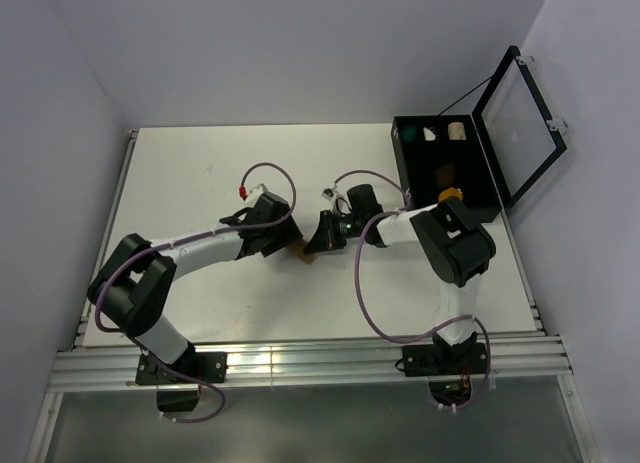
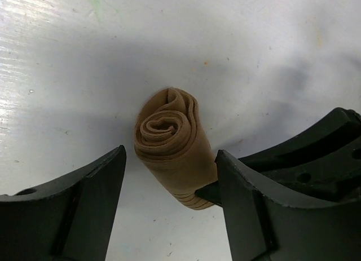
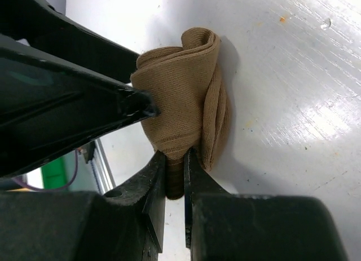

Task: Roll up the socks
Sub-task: Roll the sock at the center of the board.

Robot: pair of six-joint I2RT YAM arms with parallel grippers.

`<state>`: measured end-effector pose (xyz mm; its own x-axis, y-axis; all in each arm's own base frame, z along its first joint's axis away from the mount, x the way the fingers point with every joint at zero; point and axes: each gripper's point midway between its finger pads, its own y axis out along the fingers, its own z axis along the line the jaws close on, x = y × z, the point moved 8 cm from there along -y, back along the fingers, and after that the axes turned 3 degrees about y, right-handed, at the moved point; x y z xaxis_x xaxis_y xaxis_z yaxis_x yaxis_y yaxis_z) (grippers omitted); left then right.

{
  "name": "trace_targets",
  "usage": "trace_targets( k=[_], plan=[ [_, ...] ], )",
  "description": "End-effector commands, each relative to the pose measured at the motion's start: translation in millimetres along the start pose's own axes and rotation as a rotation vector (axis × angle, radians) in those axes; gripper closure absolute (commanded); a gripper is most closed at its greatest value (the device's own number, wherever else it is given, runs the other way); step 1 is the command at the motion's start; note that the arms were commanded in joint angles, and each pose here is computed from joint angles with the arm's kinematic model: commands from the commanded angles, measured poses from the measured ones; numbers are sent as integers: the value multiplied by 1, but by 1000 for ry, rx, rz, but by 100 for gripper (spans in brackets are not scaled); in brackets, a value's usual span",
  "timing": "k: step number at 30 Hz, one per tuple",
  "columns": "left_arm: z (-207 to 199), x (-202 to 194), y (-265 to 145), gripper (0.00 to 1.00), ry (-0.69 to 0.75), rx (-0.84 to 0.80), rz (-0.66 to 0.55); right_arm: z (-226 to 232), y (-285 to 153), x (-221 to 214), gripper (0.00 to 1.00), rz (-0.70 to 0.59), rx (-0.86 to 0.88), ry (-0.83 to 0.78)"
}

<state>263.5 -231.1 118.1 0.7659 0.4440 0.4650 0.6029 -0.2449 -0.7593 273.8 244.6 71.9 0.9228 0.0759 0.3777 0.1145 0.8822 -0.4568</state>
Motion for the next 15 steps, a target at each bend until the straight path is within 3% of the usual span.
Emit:
trace_targets(
  k=[1,7,12,15],
  plan=[
    [1,-4,8,31,-15,7,-5,-13,4,-16,100,84,-26,118],
    [8,-12,23,37,2,72,42,-19,8,-18,100,92,-34,155],
    [14,-18,28,47,17,98,78,-12,0,-13,100,43,-51,93],
    [14,-18,31,51,31,110,97,1,-11,-7,89,-25,-73,13]
  ],
)
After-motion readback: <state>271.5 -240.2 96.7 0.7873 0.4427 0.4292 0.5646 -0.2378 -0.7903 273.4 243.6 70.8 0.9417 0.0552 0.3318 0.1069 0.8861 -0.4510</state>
